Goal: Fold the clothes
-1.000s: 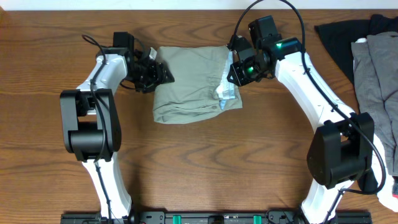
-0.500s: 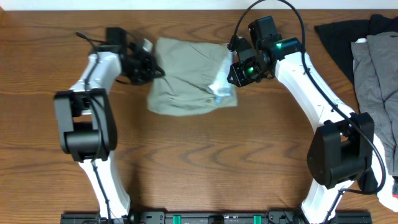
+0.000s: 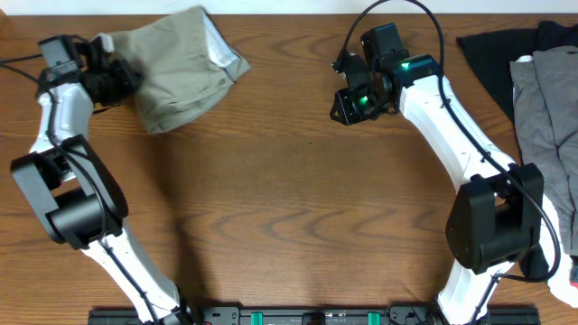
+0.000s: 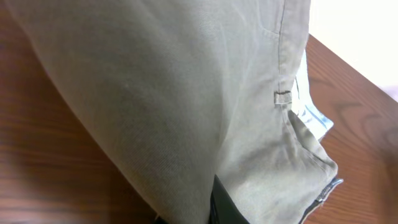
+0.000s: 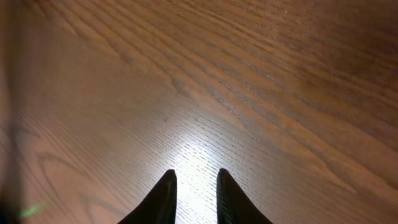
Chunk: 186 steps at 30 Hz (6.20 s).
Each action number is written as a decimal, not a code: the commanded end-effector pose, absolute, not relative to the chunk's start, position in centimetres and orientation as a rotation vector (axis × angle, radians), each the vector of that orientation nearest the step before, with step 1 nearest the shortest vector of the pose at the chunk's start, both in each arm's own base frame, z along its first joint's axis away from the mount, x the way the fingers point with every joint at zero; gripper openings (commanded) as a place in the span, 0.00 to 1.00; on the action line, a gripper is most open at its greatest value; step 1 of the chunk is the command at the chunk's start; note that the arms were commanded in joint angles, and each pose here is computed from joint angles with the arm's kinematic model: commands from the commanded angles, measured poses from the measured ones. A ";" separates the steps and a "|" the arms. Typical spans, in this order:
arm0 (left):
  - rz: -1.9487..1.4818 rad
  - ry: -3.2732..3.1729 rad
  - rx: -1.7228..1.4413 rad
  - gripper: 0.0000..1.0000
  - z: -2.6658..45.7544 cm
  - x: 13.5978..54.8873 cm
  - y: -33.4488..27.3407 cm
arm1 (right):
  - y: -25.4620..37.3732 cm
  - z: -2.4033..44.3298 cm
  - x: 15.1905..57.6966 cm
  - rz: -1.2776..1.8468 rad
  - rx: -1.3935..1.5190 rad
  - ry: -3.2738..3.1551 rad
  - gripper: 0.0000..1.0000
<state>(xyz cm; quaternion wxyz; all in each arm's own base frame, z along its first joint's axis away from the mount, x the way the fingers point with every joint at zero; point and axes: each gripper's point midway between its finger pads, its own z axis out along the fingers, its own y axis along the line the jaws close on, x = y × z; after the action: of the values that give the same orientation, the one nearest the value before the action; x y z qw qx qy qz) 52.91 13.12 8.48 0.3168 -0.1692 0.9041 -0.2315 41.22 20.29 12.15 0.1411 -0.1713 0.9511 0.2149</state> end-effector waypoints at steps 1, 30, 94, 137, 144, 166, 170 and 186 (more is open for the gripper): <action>-0.551 2.392 -0.453 0.06 7.7 52.6 15.2 | 20.2 12.1 41.3 0.634 -0.401 2.773 0.20; -0.927 2.830 -0.832 0.34 7.3 42.0 4.2 | 20.0 12.1 41.7 0.607 -0.405 2.761 0.19; -0.128 2.574 -0.528 0.60 11.1 49.5 10.8 | 15.2 13.9 43.2 0.591 -0.244 2.739 0.34; -0.026 2.238 -0.199 0.98 36.0 26.4 3.3 | 1.3 37.6 28.2 0.103 -0.062 2.233 0.99; -0.027 2.243 -0.199 0.98 35.8 26.6 3.3 | 1.3 36.8 27.6 0.107 -0.059 2.273 0.99; -0.027 2.243 -0.199 0.98 35.8 26.6 3.3 | 1.3 29.6 21.2 0.029 -0.117 1.928 0.99; -0.027 2.243 -0.199 0.98 35.8 26.5 3.3 | 1.3 27.2 20.5 0.059 -0.072 1.869 0.99; -0.027 2.243 -0.199 0.98 35.8 26.6 3.3 | 3.2 20.0 21.6 0.177 -0.087 1.744 0.99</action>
<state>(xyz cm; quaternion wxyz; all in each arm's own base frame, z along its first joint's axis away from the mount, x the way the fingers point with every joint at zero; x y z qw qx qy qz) 26.53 3.60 35.92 0.4312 -0.0837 0.8984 -0.0042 21.29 2.66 21.49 0.6434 -0.0352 0.7620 0.0636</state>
